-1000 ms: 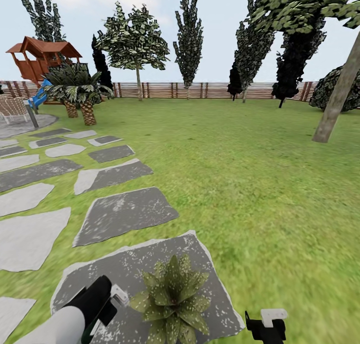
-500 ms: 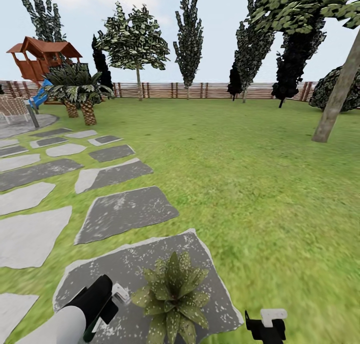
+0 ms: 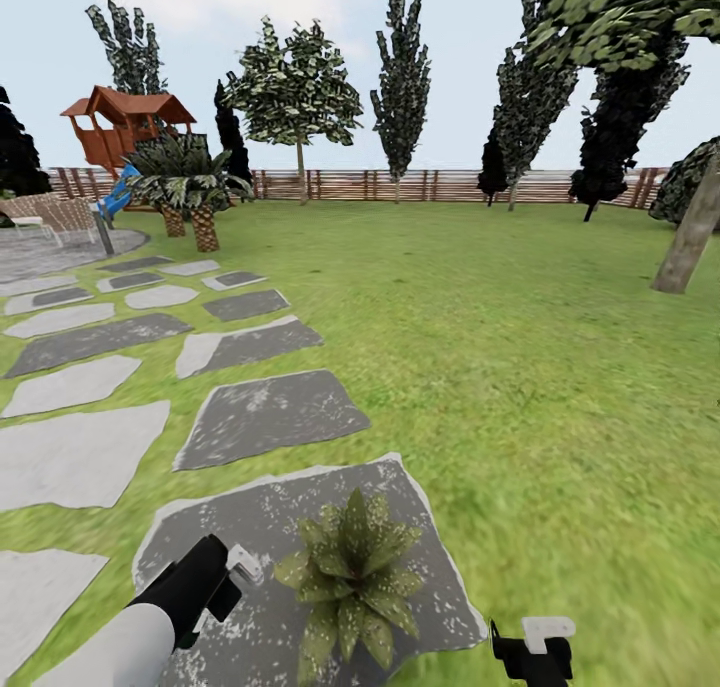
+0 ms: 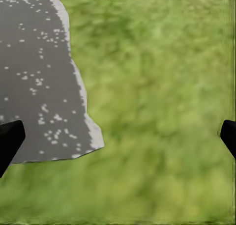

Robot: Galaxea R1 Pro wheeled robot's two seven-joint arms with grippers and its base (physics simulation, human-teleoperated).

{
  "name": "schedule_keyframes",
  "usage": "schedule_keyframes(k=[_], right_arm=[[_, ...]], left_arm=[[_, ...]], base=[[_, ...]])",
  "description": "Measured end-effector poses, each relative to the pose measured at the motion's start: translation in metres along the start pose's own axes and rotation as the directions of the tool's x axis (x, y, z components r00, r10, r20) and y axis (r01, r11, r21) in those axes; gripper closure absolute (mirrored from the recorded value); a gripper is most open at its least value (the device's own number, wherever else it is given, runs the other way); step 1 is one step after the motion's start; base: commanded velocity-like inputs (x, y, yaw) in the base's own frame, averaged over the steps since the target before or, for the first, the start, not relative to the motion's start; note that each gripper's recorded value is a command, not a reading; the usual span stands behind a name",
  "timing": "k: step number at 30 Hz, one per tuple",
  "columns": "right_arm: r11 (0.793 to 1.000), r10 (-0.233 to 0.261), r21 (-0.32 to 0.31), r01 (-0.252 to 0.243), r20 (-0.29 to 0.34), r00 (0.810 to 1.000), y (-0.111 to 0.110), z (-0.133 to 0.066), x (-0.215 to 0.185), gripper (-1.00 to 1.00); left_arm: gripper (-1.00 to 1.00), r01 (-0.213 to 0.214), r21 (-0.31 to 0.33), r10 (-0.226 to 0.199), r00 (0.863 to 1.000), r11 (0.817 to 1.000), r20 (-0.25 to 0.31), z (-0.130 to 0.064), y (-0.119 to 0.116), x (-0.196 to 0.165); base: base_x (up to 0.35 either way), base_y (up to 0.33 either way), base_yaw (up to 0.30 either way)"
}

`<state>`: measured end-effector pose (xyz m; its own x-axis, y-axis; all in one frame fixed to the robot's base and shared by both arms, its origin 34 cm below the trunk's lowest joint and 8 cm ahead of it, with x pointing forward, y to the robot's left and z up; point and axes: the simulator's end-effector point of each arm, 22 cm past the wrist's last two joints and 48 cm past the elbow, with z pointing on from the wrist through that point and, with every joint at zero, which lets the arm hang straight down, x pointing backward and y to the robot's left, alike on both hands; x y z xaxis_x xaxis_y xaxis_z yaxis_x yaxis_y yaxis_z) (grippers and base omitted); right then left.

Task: Pick up the pesticide atomizer in the garden and spray insectifuge to fully cover both potted plants in the garden.

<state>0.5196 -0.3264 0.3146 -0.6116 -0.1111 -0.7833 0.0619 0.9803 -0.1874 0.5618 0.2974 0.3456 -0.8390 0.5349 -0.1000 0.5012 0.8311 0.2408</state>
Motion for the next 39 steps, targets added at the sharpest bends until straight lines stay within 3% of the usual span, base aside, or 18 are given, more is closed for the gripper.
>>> schedule_keyframes(k=[3, 6, 8, 13, 17, 21, 24, 30, 34, 36, 37, 39], right_arm=[[1.000, 0.000, -0.001, 0.000, 0.000, 1.000, 0.001, 0.000, 0.000, -1.00], [1.000, 0.000, -0.002, 0.000, -0.001, 1.000, 0.001, 0.000, 0.000, -1.00], [1.000, 0.001, -0.007, -0.001, -0.001, 1.000, 0.005, 0.000, 0.000, -1.00], [1.000, 0.001, -0.006, -0.001, -0.001, 1.000, 0.004, 0.000, 0.000, -1.00], [1.000, 0.001, -0.005, -0.001, -0.001, 1.000, 0.004, 0.000, 0.000, -1.00], [1.000, 0.000, -0.005, 0.000, -0.001, 1.000, 0.004, 0.000, 0.000, -1.00], [1.000, 0.000, -0.006, 0.000, -0.001, 1.000, 0.004, 0.000, 0.000, -1.00], [1.000, 0.000, -0.006, 0.000, -0.001, 1.000, 0.004, 0.000, 0.000, -1.00], [1.000, 0.001, -0.006, -0.001, -0.001, 1.000, 0.004, 0.000, 0.000, -1.00], [1.000, -0.006, -0.014, 0.006, 0.006, 1.000, 0.006, 0.000, -0.003, -1.00], [0.999, -0.020, -0.029, 0.020, 0.015, 1.000, 0.008, 0.001, -0.006, -1.00], [0.985, -0.098, -0.136, 0.110, 0.093, 0.991, 0.035, 0.005, -0.035, -1.00]], left_arm=[[1.00, -0.018, -0.001, 0.018, 0.999, 1.000, 0.048, 0.000, 0.000, -0.011], [1.00, -0.024, -0.004, 0.024, 0.998, 1.000, 0.061, 0.000, 0.002, -0.013], [1.00, -0.015, -0.030, 0.018, 0.996, 0.999, 0.083, -0.006, 0.016, -0.020], [1.00, 0.070, -0.002, -0.069, 0.992, 0.998, 0.106, -0.006, 0.022, -0.020], [1.00, 0.080, 0.001, -0.080, 0.991, 0.997, 0.105, -0.006, 0.023, -0.018], [1.00, 0.105, -0.023, -0.103, 0.992, 0.994, 0.072, 0.000, 0.048, 0.009], [1.00, 0.175, 0.018, -0.176, 0.978, 0.984, 0.112, 0.005, 0.048, 0.014], [1.00, 0.183, 0.064, -0.191, 0.965, 0.981, 0.177, 0.017, 0.026, 0.024], [1.00, 0.175, 0.099, -0.196, 0.942, 0.980, 0.271, 0.020, 0.010, 0.018], [1.00, 0.151, 0.101, -0.177, 0.926, 0.983, 0.334, 0.019, 0.006, 0.010], [1.00, 0.140, 0.101, -0.167, 0.922, 0.985, 0.349, 0.019, 0.003, 0.011], [1.00, 0.109, 0.103, -0.141, 0.908, 0.989, 0.394, 0.021, -0.003, 0.016]], base=[[-0.274, -0.165, 0.000], [-0.303, -0.101, 0.000], [-0.335, -0.006, 0.000], [-0.338, 0.000, 0.000], [-0.339, 0.000, 0.000], [-0.339, 0.000, 0.000], [-0.339, 0.000, 0.000], [-0.339, 0.000, 0.000], [-0.289, 0.000, 0.000], [-0.044, 0.000, 0.000], [-0.012, 0.000, 0.000], [-0.004, 0.000, 0.000]])
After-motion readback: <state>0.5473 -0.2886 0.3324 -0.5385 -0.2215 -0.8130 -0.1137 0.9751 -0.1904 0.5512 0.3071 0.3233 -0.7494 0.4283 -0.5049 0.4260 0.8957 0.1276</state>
